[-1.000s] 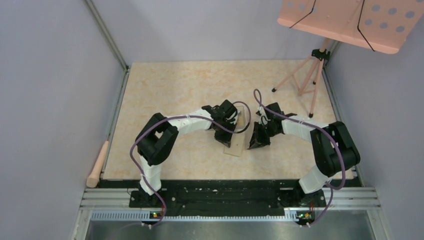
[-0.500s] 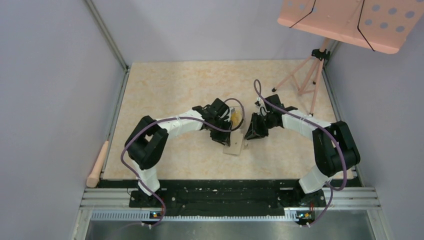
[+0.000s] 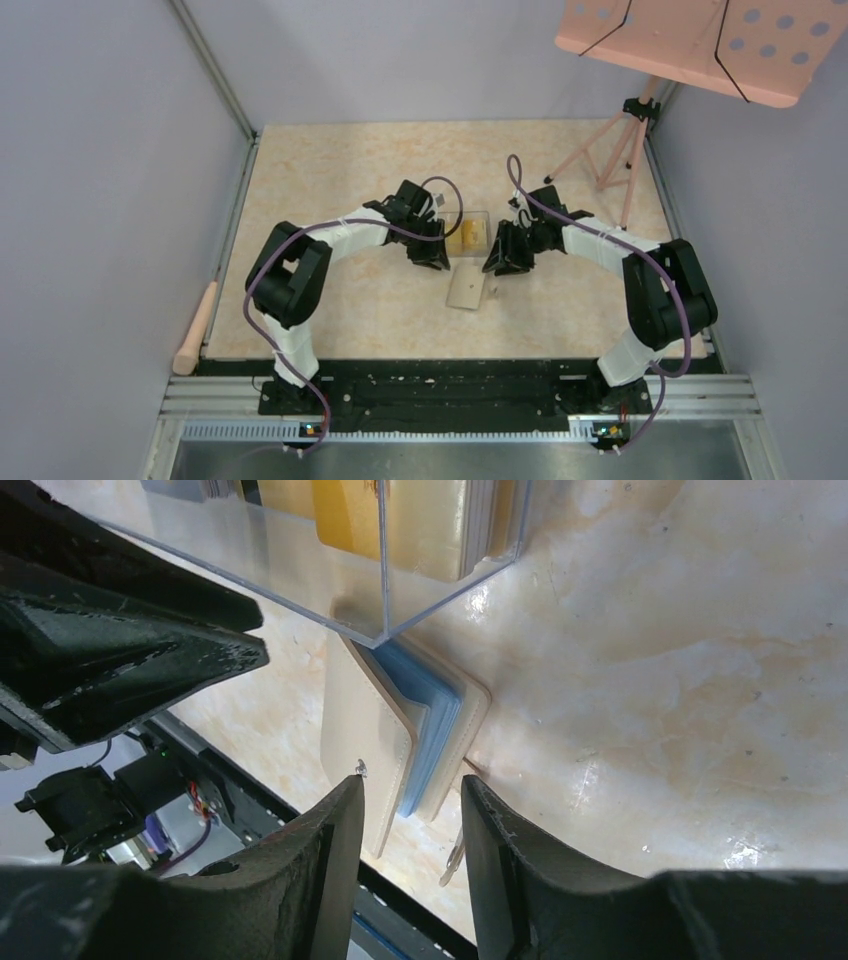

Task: Put the credit cards into the card holder
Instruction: Move the storage box to the center of the board.

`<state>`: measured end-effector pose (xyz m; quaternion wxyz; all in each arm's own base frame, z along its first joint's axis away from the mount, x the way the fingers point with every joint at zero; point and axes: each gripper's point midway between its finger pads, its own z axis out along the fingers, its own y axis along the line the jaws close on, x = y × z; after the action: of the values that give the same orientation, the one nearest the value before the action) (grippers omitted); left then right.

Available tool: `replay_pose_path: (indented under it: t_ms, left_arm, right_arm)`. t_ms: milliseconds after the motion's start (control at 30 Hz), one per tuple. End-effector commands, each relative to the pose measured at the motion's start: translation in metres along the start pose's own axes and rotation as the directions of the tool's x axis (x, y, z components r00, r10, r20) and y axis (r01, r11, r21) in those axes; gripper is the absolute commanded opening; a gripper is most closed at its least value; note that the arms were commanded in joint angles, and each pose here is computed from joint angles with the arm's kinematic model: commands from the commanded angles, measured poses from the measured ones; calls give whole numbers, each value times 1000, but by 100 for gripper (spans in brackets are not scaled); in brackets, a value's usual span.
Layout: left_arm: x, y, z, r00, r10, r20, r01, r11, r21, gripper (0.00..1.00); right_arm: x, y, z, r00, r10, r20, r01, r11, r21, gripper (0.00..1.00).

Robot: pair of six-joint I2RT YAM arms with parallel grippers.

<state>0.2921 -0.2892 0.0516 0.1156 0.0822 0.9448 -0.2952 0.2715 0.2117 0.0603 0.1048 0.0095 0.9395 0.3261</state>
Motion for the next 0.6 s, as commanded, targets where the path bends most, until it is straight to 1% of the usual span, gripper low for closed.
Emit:
replay_pose_path:
  t_ms: [0,100,167,267,400,500,567]
  left_arm:
    - [-33,-13,15,998,24,64,-26,999,37,33]
    - [-49,-12,25,996,16,83,-17,1000,17,33]
    - [-63,-10,31,994,14,112,-14,1000,-3,34]
    - [-86,-15,40,991,6,136,-8,1000,13,35]
    - [-114,-24,53,991,-5,136,-1,999,41,35]
    - [-121,-28,57,992,-8,126,2,999,49,35]
    - [-118,-29,55,993,-8,122,2,999,51,36]
  right_arm:
    - [-12,11,-8,999,-13,42,15,999,-42,42]
    - [-9,10,-8,999,-15,39,16,999,-43,45]
    - [-7,10,-7,999,-17,32,19,999,-47,45]
    - [-3,8,-5,1000,-15,14,16,999,-51,45]
    - [0,8,-3,1000,-7,1,7,998,-64,45]
    - [0,9,-2,1000,-4,-1,4,997,-72,44]
    - [0,9,0,1000,0,-8,0,997,-79,42]
